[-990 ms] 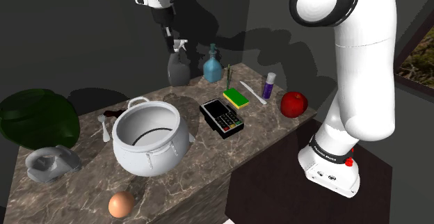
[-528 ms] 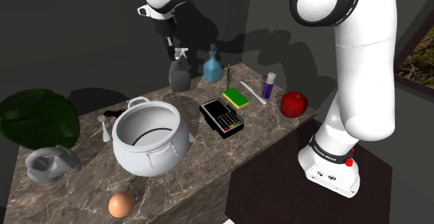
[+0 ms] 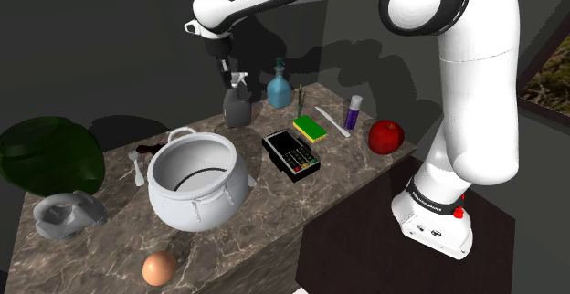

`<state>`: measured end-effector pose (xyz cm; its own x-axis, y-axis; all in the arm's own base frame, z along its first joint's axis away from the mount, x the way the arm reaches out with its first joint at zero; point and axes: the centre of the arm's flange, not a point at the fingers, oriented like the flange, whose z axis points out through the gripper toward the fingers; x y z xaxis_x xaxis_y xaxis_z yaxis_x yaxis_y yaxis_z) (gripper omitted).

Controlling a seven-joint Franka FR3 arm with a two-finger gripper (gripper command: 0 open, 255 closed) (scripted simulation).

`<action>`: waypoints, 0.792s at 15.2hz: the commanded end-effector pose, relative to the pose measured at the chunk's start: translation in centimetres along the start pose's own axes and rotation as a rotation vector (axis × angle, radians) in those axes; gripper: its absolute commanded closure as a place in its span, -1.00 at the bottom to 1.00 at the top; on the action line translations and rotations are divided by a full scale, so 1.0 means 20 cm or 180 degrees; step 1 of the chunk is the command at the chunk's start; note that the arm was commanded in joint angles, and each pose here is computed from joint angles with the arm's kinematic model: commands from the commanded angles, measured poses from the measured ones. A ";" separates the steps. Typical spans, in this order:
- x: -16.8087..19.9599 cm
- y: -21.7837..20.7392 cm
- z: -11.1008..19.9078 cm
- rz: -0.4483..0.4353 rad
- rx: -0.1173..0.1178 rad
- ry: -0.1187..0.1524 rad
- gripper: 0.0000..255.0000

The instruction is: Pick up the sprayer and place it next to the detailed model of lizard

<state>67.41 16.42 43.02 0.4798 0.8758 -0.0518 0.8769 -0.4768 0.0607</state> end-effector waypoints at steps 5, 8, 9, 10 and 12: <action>0.00 0.00 0.00 0.0000 -0.0002 0.0002 1.00; 0.00 0.00 0.00 0.0000 -0.0002 0.0002 -1.00; 0.00 0.00 0.00 0.0000 -0.0002 0.0002 -1.00; 0.00 0.00 0.00 0.0000 -0.0002 0.0002 -1.00; 0.00 0.00 -0.06 0.0000 -0.0002 0.0002 -1.00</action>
<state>67.36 16.37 43.58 0.4798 0.8759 -0.0513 0.8769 -0.4768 0.0611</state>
